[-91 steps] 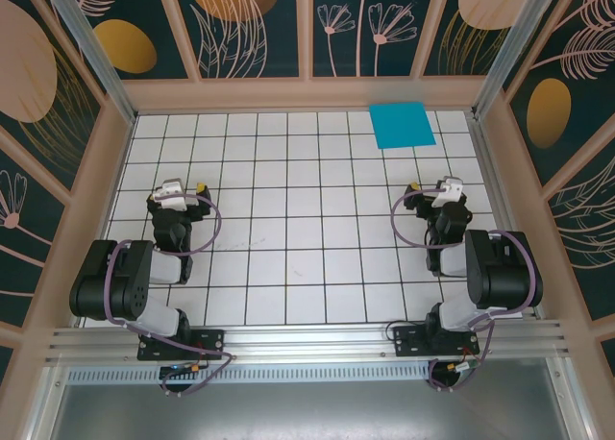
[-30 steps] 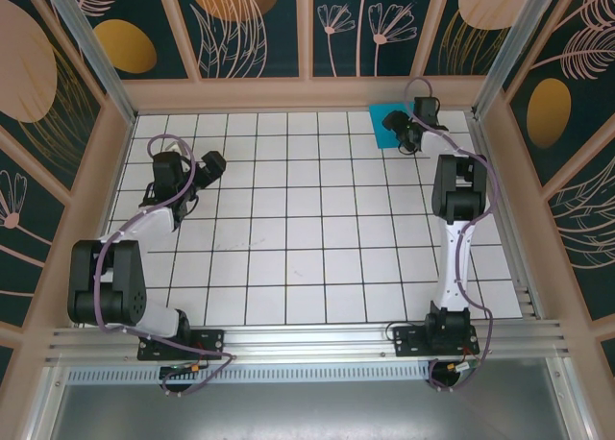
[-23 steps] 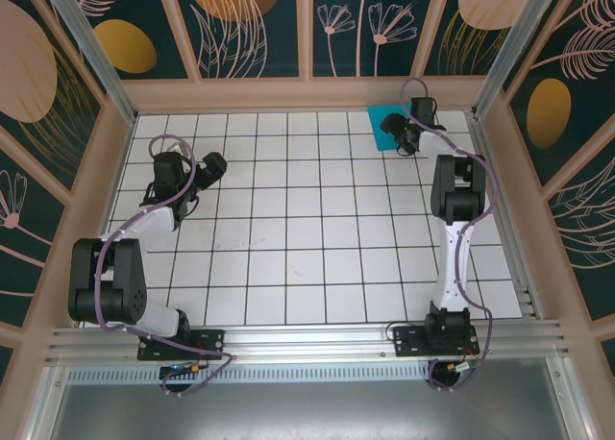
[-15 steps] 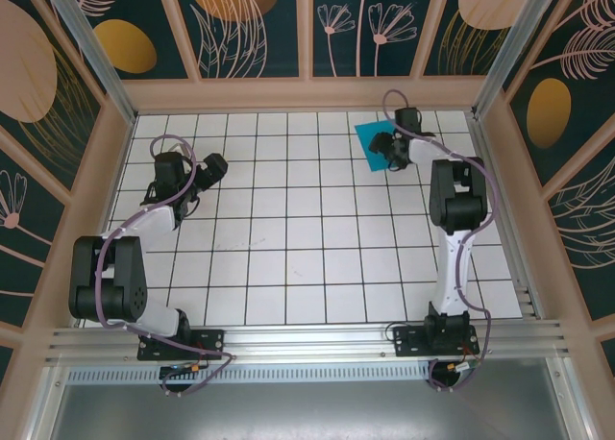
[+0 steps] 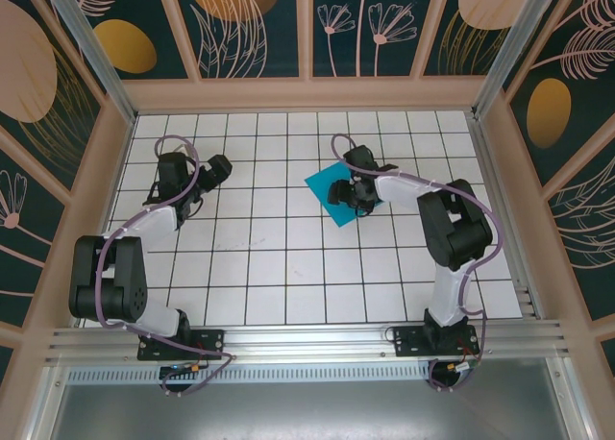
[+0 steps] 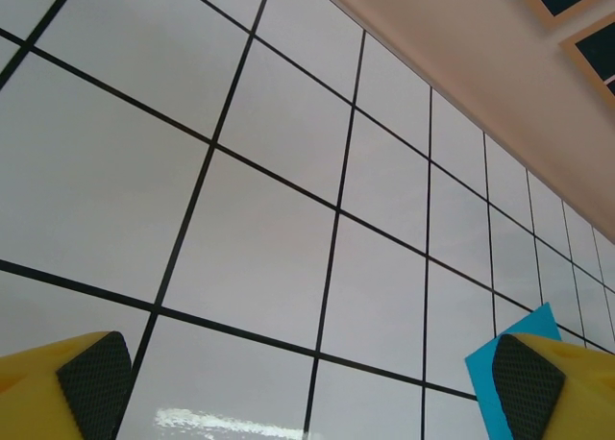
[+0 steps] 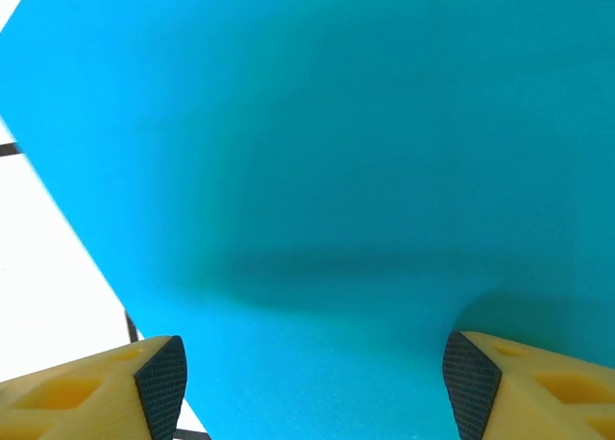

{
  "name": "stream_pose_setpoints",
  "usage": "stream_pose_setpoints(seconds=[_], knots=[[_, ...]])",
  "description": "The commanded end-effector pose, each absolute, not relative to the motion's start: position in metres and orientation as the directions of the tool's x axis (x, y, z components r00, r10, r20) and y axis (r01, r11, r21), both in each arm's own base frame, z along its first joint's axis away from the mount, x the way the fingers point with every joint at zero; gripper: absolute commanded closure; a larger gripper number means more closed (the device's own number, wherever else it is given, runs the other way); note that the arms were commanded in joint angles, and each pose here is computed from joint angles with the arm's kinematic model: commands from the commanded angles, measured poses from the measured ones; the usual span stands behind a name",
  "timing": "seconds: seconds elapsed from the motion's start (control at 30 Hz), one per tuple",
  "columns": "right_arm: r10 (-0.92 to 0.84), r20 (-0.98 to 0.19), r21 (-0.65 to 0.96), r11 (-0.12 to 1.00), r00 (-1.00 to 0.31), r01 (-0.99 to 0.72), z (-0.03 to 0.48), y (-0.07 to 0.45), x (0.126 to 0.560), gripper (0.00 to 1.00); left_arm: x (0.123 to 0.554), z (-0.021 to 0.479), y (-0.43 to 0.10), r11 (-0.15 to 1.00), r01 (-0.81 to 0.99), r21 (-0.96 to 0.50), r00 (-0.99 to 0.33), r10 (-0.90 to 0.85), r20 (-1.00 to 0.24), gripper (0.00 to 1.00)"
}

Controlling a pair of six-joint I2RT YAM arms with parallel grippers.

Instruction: Fold a paper plane with a square sheet of paper (pick it up from the middle)

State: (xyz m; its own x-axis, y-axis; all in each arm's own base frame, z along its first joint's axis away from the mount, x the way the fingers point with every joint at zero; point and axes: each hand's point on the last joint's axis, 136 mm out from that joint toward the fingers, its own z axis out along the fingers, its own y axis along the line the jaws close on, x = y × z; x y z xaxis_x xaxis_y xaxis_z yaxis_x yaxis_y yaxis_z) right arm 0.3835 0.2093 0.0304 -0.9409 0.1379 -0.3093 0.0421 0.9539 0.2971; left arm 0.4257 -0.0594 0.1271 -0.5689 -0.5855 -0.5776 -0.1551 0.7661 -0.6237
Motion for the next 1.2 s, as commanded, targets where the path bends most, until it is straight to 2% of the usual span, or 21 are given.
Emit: stream_pose_setpoints(seconds=[0.0, 0.27, 0.47, 0.63, 0.87, 0.97, 1.1, 1.17], knots=[[0.168, -0.358, 0.223, 0.971, -0.919, 0.090, 0.051, 0.182, 0.406, 0.25, 0.421, 0.120, -0.069, 0.750, -0.169, -0.640, -0.595, -0.595, -0.541, 0.01], [0.180, -0.378, 0.183, 0.976, -0.908, 0.117, 0.037, 0.166, 0.450, 0.24, 0.414, 0.119, -0.083, 0.735, -0.159, -0.659, -0.603, -0.601, -0.525, 0.01], [0.199, -0.338, 0.144, 0.977, -0.920, 0.158, 0.019, 0.159, 0.446, 0.24, 0.413, 0.118, -0.089, 0.736, -0.150, -0.660, -0.613, -0.593, -0.522, 0.01], [0.275, -0.263, 0.137, 0.959, -0.925, 0.247, 0.007, 0.149, 0.405, 0.25, 0.412, 0.114, -0.091, 0.738, -0.153, -0.657, -0.621, -0.589, -0.517, 0.01], [0.332, -0.120, 0.168, 0.936, -0.936, 0.311, 0.001, 0.176, 0.299, 0.25, 0.410, 0.108, -0.091, 0.739, -0.165, -0.653, -0.627, -0.590, -0.509, 0.02], [0.320, -0.142, 0.177, 0.939, -0.937, 0.294, 0.015, 0.182, 0.282, 0.25, 0.410, 0.102, -0.093, 0.736, -0.171, -0.655, -0.636, -0.590, -0.497, 0.01], [0.216, -0.309, 0.085, 0.976, -0.926, 0.199, 0.063, 0.166, 0.306, 0.22, 0.411, 0.097, -0.099, 0.726, -0.175, -0.665, -0.649, -0.593, -0.476, 0.01], [0.129, -0.326, 0.056, 0.992, -0.937, 0.117, 0.075, 0.170, 0.314, 0.16, 0.411, 0.096, -0.100, 0.720, -0.178, -0.670, -0.650, -0.597, -0.469, 0.02]])
